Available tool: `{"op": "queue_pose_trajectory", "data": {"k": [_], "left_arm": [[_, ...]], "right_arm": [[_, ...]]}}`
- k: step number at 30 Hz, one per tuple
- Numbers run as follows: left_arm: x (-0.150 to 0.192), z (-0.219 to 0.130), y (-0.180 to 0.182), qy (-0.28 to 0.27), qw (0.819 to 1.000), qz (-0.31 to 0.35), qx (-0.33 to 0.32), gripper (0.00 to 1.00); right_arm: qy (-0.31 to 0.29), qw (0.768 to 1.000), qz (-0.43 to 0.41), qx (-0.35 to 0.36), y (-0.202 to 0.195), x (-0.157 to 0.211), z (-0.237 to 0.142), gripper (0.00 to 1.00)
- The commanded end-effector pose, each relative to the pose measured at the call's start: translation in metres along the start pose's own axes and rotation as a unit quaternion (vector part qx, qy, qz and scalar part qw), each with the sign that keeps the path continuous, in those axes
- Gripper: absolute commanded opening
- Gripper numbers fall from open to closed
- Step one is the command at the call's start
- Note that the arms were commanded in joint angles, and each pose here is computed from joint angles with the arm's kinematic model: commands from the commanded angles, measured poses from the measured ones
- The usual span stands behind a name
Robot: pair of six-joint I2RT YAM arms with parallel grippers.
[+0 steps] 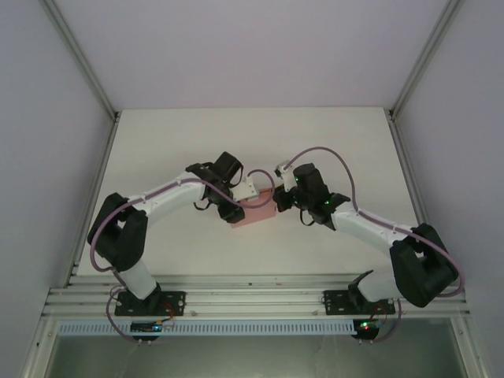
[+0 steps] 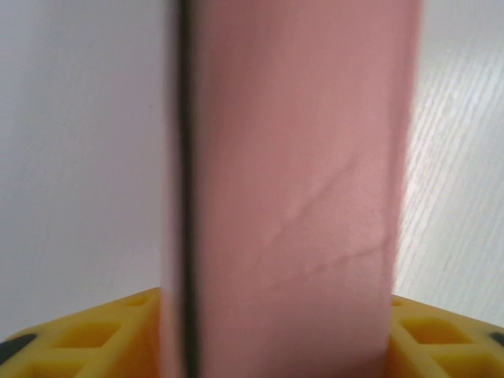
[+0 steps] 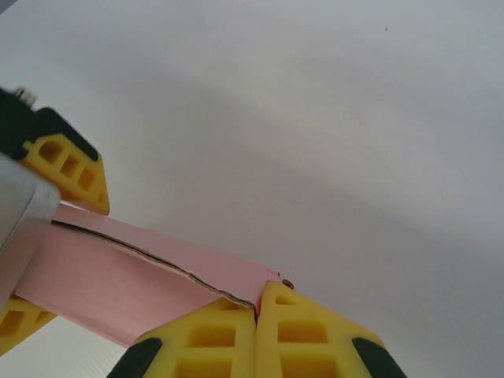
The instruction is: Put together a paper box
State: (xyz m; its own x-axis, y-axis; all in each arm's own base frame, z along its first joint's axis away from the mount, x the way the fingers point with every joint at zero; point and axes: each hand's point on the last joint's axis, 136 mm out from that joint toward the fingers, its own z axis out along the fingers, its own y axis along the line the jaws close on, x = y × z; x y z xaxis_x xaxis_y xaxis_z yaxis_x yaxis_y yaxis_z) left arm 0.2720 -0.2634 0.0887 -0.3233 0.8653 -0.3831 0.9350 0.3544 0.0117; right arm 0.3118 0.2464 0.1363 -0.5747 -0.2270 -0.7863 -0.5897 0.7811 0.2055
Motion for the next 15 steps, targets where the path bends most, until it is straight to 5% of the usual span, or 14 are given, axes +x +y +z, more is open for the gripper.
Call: {"op": "queue_pose_trajectory", "data": {"k": [1,4,9,15], "left_arm": [[-0.03,-0.013,0.017,-0.045,0.998,0.0,-0.035,0.7],[-0.036,-0.027,0.017,-0.06,0.997,-0.01,-0.043,0.98],[-0.04,-0.059,0.016,-0.102,0.991,-0.036,-0.076,0.99],[-0.015,-0.09,0.02,-0.122,0.971,-0.158,-0.131,1.0]], "right_arm": [[0.104,0.994,0.027,0.013,0.0,0.061,-0.002,0.0],[0.092,0.995,0.031,0.025,-0.001,0.053,-0.006,0.0],[0.093,0.994,0.026,0.042,-0.001,0.053,-0.006,0.0],[0.098,0.994,0.019,0.051,0.002,0.054,-0.006,0.0]]}}
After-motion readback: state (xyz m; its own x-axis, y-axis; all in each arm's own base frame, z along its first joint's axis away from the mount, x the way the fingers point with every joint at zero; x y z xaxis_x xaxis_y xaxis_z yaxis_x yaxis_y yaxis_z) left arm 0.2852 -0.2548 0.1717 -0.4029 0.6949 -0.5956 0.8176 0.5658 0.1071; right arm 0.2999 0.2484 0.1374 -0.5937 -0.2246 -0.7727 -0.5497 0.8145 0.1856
